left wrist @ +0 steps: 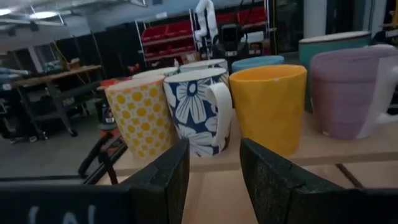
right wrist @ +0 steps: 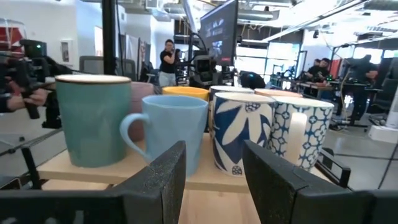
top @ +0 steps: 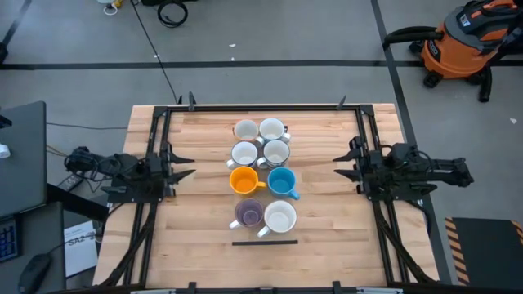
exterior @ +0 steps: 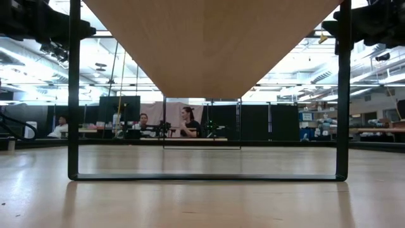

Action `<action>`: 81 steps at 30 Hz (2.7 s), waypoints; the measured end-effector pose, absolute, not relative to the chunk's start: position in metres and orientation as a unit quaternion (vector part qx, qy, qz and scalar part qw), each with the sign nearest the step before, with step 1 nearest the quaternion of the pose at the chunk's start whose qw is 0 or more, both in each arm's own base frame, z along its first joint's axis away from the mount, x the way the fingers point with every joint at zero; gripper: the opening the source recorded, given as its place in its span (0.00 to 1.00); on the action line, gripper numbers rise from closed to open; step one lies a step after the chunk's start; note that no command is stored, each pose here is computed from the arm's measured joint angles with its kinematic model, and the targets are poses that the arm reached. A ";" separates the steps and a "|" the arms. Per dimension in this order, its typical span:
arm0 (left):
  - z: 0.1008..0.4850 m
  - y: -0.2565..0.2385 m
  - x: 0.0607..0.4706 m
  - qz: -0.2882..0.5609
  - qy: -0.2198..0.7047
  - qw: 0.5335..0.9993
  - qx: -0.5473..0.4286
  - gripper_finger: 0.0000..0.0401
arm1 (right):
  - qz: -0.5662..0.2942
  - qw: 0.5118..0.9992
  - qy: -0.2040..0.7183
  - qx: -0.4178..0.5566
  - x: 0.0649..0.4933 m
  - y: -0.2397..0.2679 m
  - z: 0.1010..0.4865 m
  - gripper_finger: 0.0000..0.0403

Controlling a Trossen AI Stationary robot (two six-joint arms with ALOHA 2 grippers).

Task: Place coffee mugs
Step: Return to Home Position

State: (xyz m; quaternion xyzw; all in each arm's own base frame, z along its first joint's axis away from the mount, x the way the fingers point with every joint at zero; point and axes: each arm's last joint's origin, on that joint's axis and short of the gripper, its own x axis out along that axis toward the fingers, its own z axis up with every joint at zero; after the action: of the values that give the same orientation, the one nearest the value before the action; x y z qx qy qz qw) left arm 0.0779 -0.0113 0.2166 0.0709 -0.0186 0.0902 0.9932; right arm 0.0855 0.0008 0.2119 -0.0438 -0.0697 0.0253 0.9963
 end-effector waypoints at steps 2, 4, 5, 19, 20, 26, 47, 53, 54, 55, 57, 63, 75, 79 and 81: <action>0.208 -0.012 0.082 0.097 -0.028 0.992 0.071 0.37 | 0.021 0.996 -0.069 -0.044 0.086 0.000 0.210 0.41; 0.201 -0.011 0.086 0.108 -0.040 0.990 0.076 0.37 | 0.017 0.996 -0.071 -0.044 0.086 -0.001 0.211 0.41; 0.197 -0.011 0.088 0.115 -0.047 0.989 0.076 0.37 | 0.015 0.996 -0.073 -0.045 0.086 -0.001 0.211 0.41; 0.176 0.002 0.096 0.144 -0.042 0.986 0.068 0.37 | 0.003 0.997 -0.064 -0.046 0.086 -0.004 0.210 0.41; 0.174 0.003 0.096 0.144 -0.035 0.987 0.063 0.37 | 0.003 0.997 -0.061 -0.045 0.086 -0.004 0.209 0.41; 0.173 0.004 0.097 0.126 -0.027 0.991 0.049 0.37 | 0.005 0.999 -0.034 -0.029 0.087 -0.004 0.204 0.41; 0.171 0.003 0.097 0.120 -0.021 0.992 0.040 0.37 | 0.003 0.998 -0.034 -0.045 0.097 -0.004 0.172 0.41; 0.171 0.003 0.097 0.120 -0.020 0.992 0.041 0.37 | -0.003 0.999 -0.018 -0.044 0.098 -0.005 0.169 0.41; 0.171 0.003 0.097 0.120 -0.020 0.992 0.041 0.37 | -0.008 0.999 -0.014 -0.041 0.098 -0.005 0.168 0.41; 0.171 0.003 0.097 0.120 -0.020 0.992 0.042 0.37 | -0.013 0.999 -0.011 -0.037 0.098 -0.005 0.167 0.41; 0.171 0.003 0.097 0.120 -0.020 0.992 0.044 0.37 | -0.023 0.999 -0.009 -0.033 0.098 -0.006 0.167 0.41; 0.172 0.003 0.097 0.121 -0.028 0.991 0.042 0.37 | -0.025 0.999 -0.011 -0.032 0.098 -0.006 0.167 0.41; 0.175 0.003 0.097 0.121 -0.047 0.991 0.039 0.37 | -0.025 0.999 -0.011 -0.032 0.098 -0.006 0.168 0.41; 0.176 0.003 0.097 0.121 -0.050 0.991 0.038 0.37 | -0.025 0.999 -0.011 -0.032 0.098 -0.006 0.168 0.41; 0.176 0.003 0.097 0.121 -0.050 0.991 0.038 0.37 | -0.025 0.999 -0.011 -0.032 0.098 -0.006 0.168 0.41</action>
State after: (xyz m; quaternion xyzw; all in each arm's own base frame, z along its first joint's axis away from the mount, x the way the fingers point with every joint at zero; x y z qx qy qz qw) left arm 0.0966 0.0032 0.1760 0.0381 -0.0499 0.1211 0.9907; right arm 0.0976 -0.0062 0.1676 -0.0319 -0.0109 -0.0251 0.9991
